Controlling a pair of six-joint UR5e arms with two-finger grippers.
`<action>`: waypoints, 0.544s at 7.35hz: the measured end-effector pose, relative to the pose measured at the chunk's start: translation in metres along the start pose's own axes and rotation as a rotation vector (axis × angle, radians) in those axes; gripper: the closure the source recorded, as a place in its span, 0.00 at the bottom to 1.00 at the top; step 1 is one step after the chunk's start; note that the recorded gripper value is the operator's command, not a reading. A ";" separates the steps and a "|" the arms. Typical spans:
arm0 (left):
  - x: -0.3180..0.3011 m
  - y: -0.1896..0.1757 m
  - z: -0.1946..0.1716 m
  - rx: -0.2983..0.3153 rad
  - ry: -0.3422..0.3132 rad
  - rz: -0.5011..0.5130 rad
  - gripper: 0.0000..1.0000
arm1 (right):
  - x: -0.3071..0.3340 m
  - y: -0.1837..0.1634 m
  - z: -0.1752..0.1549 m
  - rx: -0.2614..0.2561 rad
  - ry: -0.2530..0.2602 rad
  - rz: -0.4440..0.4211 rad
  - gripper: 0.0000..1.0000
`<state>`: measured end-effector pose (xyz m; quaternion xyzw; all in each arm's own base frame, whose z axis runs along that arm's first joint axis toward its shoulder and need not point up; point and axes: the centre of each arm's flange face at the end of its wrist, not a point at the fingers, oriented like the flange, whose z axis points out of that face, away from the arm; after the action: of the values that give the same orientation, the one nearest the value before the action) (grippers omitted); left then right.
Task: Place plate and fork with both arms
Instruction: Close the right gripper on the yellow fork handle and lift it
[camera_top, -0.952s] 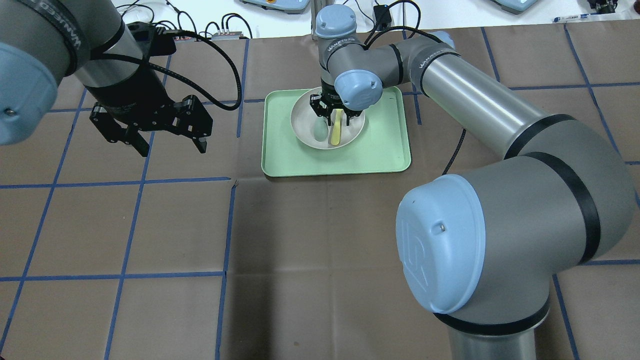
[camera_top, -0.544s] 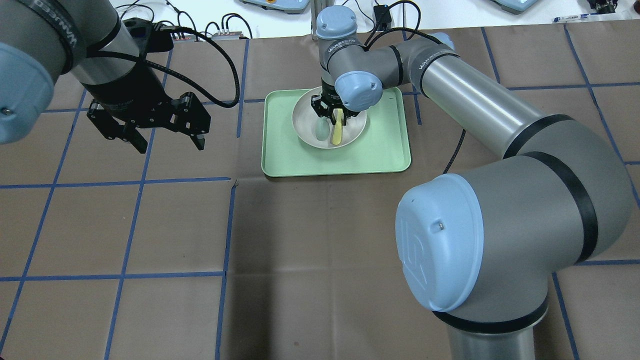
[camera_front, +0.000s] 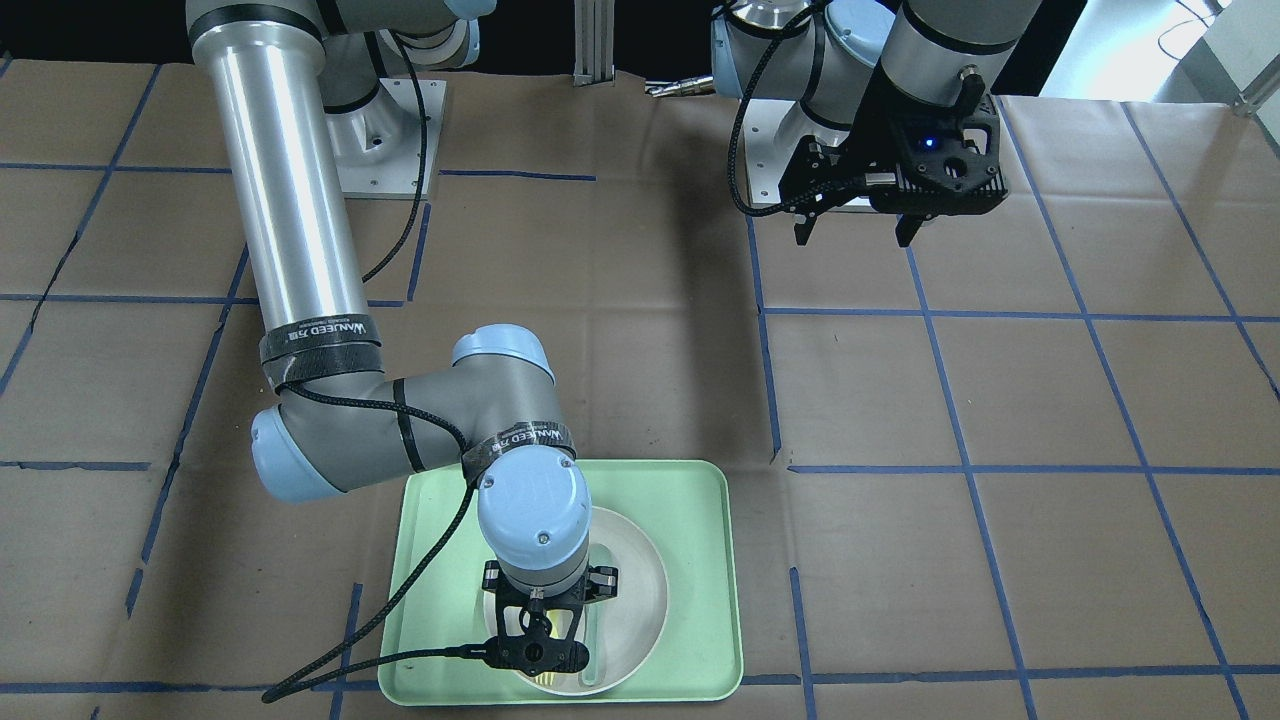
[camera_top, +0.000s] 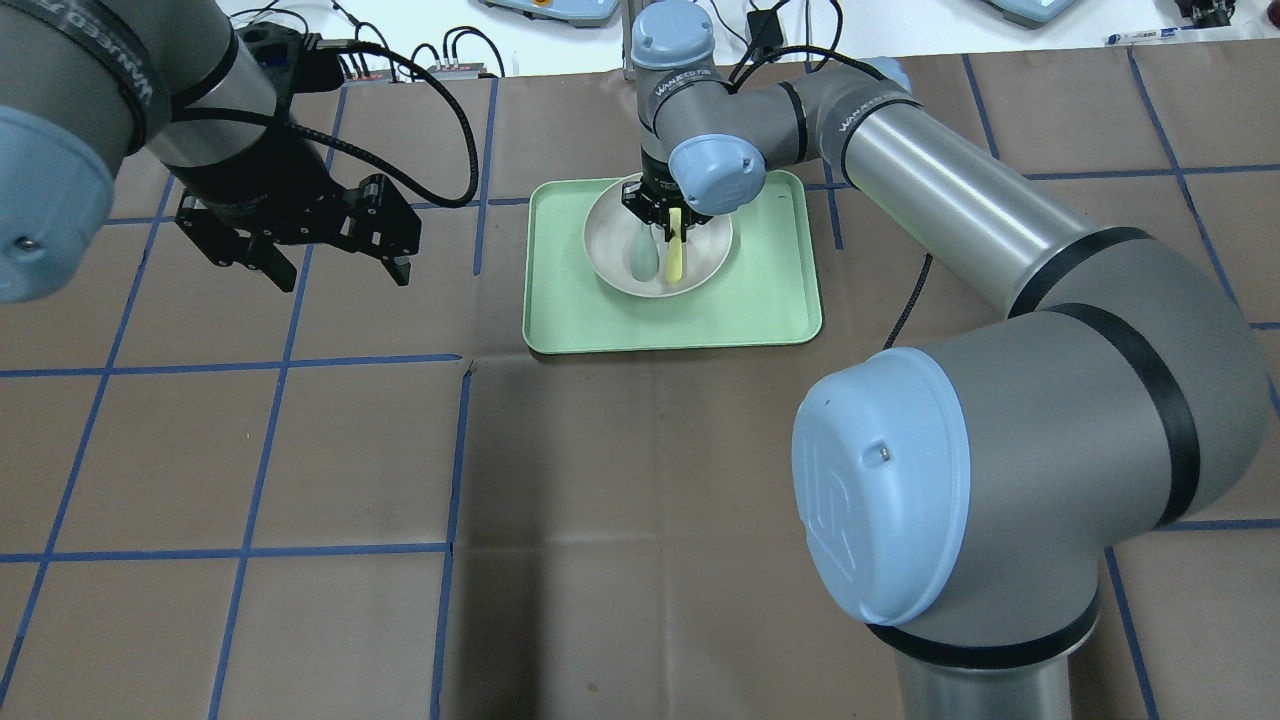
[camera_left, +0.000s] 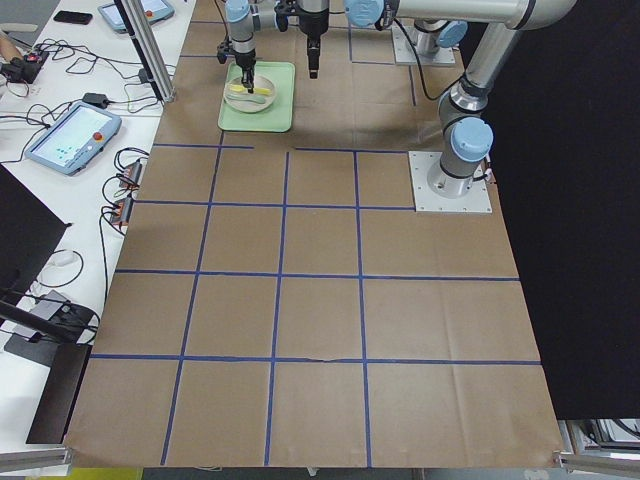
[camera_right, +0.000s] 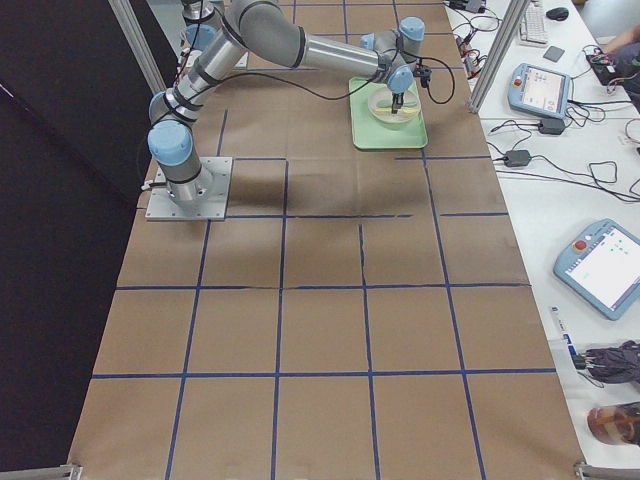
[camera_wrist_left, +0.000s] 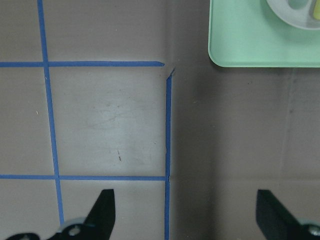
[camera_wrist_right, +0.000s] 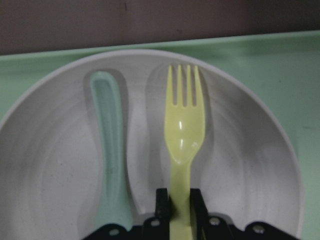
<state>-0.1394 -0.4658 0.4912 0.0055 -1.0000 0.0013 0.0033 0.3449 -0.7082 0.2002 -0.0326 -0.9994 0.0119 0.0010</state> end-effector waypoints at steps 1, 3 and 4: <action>0.000 0.000 -0.001 0.002 -0.002 -0.001 0.00 | -0.001 -0.001 -0.007 0.006 -0.002 -0.001 0.97; -0.001 0.002 -0.002 0.002 -0.005 -0.002 0.00 | -0.004 0.003 -0.034 0.005 -0.003 -0.006 0.97; -0.001 0.003 -0.003 0.001 -0.005 -0.003 0.00 | -0.001 0.008 -0.052 -0.007 0.002 -0.008 0.99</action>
<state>-0.1379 -0.4626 0.4941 0.0070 -1.0000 0.0018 0.0007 0.3462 -0.6989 0.2516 -0.0285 -0.9996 0.0083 0.0020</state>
